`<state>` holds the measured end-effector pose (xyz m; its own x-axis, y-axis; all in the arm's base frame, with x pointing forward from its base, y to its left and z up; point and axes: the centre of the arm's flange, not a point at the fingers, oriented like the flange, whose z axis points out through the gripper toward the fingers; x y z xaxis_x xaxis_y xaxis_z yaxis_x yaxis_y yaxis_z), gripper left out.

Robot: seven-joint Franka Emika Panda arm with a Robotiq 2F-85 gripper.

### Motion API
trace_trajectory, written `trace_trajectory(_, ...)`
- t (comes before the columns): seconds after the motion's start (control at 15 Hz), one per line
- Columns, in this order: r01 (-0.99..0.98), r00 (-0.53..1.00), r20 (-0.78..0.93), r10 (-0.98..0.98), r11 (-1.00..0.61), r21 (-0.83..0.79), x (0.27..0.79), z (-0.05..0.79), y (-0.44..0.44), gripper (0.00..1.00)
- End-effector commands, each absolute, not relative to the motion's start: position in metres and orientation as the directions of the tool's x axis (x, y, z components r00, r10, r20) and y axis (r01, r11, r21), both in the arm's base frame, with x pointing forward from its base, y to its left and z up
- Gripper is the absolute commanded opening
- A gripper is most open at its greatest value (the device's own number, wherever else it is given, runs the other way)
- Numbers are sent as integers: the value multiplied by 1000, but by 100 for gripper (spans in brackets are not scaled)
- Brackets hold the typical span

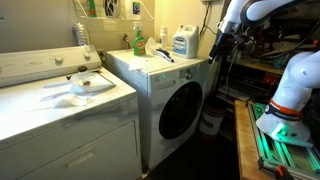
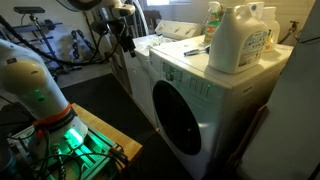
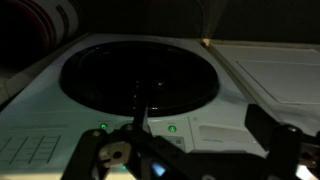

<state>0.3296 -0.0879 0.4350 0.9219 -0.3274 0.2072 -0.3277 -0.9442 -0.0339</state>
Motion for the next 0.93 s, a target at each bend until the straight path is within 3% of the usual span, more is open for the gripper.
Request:
trace_trajectory(0.0, -403, 904, 177, -390, -914, 41, 351, 407, -116, 100)
trace_trajectory(0.53, -377, 925, 88, -370, -921, 100, 399, 369, -159, 100)
trace_trajectory(0.87, -393, 915, 136, -379, -914, 101, 428, 343, -184, 100)
